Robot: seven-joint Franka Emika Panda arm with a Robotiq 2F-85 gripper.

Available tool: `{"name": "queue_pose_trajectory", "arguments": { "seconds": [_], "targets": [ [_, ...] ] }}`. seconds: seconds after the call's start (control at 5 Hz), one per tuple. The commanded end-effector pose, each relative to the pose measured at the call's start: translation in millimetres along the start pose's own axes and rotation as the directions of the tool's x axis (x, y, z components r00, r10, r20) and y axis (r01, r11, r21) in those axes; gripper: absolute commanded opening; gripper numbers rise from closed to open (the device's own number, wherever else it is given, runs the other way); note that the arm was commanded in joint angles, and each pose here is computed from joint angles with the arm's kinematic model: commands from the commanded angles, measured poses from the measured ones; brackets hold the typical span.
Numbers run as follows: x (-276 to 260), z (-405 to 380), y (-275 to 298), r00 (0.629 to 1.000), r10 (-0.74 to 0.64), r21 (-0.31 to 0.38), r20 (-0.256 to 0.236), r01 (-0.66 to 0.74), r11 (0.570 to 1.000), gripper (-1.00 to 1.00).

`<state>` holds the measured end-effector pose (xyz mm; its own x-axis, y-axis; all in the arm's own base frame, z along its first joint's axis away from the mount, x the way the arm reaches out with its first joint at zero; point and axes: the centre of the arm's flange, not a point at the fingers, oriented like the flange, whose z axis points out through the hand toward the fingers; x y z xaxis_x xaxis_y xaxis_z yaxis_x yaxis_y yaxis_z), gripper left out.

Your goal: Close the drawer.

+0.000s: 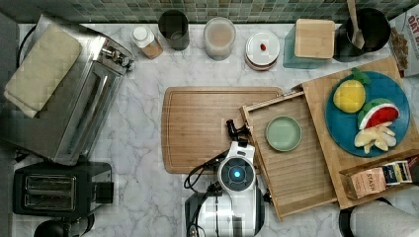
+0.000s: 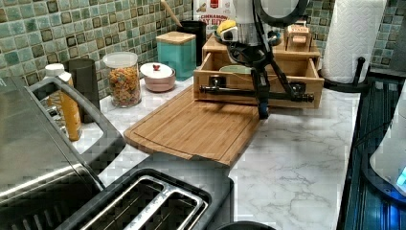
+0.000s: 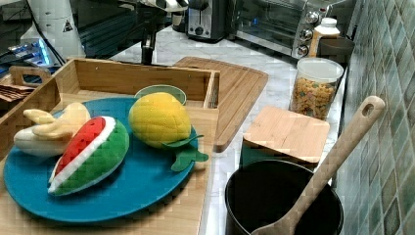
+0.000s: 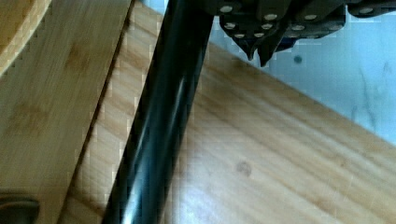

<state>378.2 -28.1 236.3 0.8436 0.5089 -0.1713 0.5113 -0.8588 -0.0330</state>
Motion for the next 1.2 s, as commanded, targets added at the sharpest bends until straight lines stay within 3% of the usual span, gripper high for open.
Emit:
{"name": "queue_pose_trajectory", "arguments": {
  "seconds": [0.2,1.0,1.2],
  "targets": [
    [-17.7,-56.4,108.2,0.981,0.036,-0.043,-0.189,-0.045,0.998,-1.00],
    [-61.6,-102.9,200.7,0.942,0.170,-0.123,-0.288,-0.213,0.969,-1.00],
    [-54.8,-74.7,235.1,0.905,0.215,-0.162,-0.368,-0.290,0.943,-1.00]
  ]
}}
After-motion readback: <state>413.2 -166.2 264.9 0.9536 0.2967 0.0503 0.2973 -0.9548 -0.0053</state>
